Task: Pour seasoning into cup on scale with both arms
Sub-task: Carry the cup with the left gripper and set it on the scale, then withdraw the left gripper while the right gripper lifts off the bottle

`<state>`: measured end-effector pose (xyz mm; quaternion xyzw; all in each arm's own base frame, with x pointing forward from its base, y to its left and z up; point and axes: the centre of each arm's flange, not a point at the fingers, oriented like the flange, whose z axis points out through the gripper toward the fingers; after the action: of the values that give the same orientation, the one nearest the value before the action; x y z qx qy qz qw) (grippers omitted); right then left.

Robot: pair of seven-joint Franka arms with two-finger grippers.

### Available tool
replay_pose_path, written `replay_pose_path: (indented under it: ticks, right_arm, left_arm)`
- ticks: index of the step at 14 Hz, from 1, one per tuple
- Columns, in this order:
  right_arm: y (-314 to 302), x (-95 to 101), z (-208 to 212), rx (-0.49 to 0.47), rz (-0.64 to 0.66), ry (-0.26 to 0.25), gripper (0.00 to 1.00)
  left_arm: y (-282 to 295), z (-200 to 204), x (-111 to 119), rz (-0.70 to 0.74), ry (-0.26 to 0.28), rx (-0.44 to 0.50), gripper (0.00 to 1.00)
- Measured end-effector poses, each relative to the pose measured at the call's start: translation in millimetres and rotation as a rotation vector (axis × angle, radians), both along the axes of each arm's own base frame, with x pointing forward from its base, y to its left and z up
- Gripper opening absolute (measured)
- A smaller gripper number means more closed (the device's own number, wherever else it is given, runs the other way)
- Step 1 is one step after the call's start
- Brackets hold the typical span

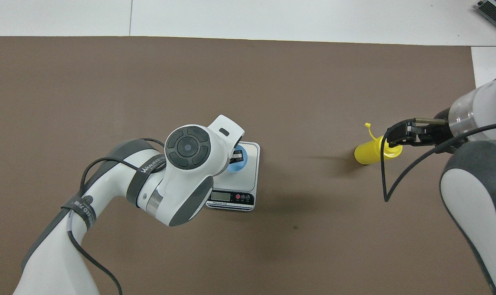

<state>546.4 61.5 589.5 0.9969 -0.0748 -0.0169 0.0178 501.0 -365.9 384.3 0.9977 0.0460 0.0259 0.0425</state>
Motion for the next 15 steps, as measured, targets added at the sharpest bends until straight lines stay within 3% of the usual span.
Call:
replay_pose_path:
  ticks: [4, 8, 12, 15]
  right_arm:
    - [0.0, 0.0, 0.0, 0.0, 0.0, 0.0, 1.0]
    - [0.0, 0.0, 0.0, 0.0, 0.0, 0.0, 1.0]
    - [-4.2, 0.4, 0.0, 0.0, -0.008, 0.0, 1.0]
    - [-10.4, 3.2, 1.6, 0.002, -0.019, -0.02, 1.0]
  left_arm:
    - [2.7, 3.4, 3.5, 0.005, -0.01, -0.001, 0.54]
    - [57.7, 63.5, 40.2, 0.008, -0.052, 0.046, 0.99]
    - [144.3, 128.8, 66.7, -0.094, -0.037, 0.087, 1.0]
    - [212.4, 160.2, 68.7, -0.179, -0.014, 0.078, 1.0]
